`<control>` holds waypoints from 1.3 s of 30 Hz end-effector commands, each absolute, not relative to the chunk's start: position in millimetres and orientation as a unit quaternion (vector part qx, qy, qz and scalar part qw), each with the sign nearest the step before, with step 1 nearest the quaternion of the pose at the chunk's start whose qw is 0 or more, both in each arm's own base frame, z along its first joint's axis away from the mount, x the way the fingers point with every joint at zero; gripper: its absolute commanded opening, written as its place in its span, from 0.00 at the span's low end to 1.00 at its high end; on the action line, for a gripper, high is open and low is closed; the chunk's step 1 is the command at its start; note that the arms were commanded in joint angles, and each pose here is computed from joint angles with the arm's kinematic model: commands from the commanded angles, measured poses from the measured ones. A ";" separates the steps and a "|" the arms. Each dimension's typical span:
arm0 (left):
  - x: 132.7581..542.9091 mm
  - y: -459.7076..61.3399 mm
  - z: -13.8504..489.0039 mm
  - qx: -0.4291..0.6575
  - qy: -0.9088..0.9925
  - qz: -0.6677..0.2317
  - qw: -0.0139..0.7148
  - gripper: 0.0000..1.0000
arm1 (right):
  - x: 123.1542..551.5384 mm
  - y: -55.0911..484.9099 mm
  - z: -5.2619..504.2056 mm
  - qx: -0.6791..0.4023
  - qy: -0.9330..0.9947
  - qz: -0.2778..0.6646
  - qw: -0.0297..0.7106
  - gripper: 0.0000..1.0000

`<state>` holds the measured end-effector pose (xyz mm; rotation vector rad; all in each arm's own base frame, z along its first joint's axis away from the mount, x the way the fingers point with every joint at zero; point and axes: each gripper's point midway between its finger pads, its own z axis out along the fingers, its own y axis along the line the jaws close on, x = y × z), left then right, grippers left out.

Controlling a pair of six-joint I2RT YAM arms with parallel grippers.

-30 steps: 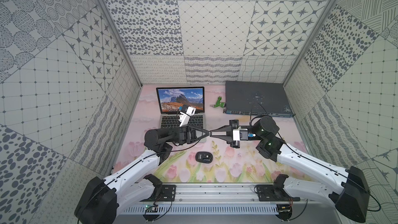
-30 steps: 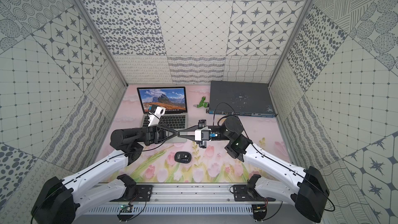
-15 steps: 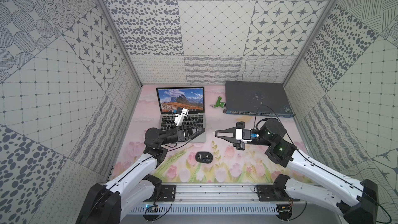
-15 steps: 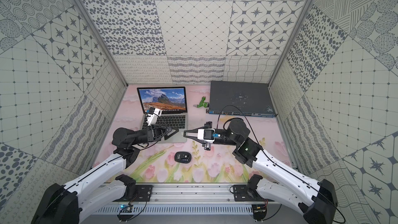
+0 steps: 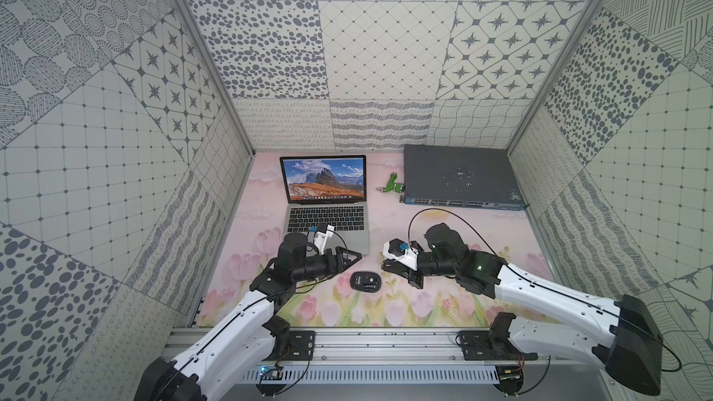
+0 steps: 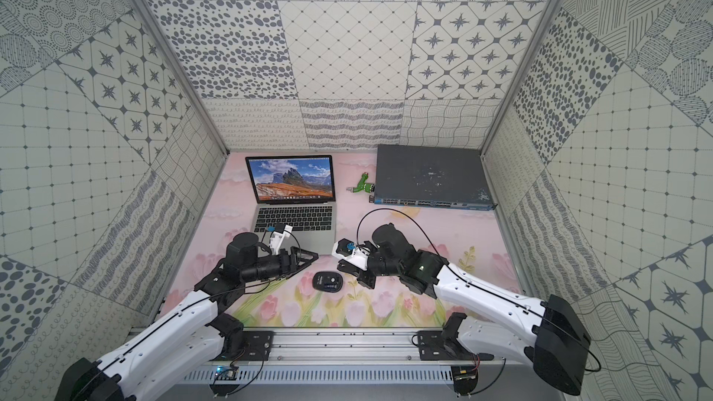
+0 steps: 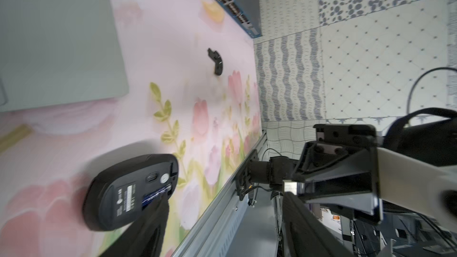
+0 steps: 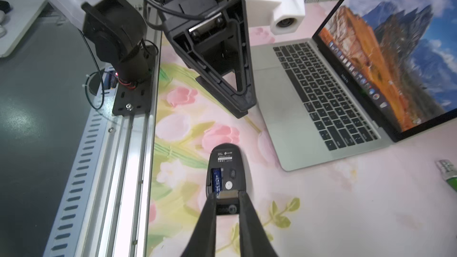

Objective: Remove the wireless mouse receiver from the laptop
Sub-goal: Insert the USB plug into the mouse.

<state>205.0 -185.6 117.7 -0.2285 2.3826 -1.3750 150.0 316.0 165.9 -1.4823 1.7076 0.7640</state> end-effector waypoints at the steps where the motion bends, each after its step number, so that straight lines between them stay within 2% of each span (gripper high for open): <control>1: 182.8 -162.7 57.5 -0.084 0.901 -0.391 0.167 0.69 | 151.2 319.3 145.7 -0.584 0.684 0.271 0.342 0.06; 4: 179.8 -157.0 47.2 -0.081 0.910 -0.372 0.167 0.65 | 146.9 323.7 124.4 -0.593 0.693 0.265 0.311 0.05; 9: 179.2 -157.8 37.6 -0.071 0.914 -0.367 0.160 0.65 | 149.3 334.1 102.7 -0.602 0.703 0.243 0.289 0.04; 24: 189.5 -181.9 40.3 -0.030 0.897 -0.417 0.147 0.62 | 172.1 345.7 91.3 -0.598 0.709 0.229 0.297 0.02; 39: 190.8 -188.7 20.2 0.000 0.925 -0.361 0.115 0.67 | 174.9 340.6 72.6 -0.599 0.718 0.234 0.267 0.03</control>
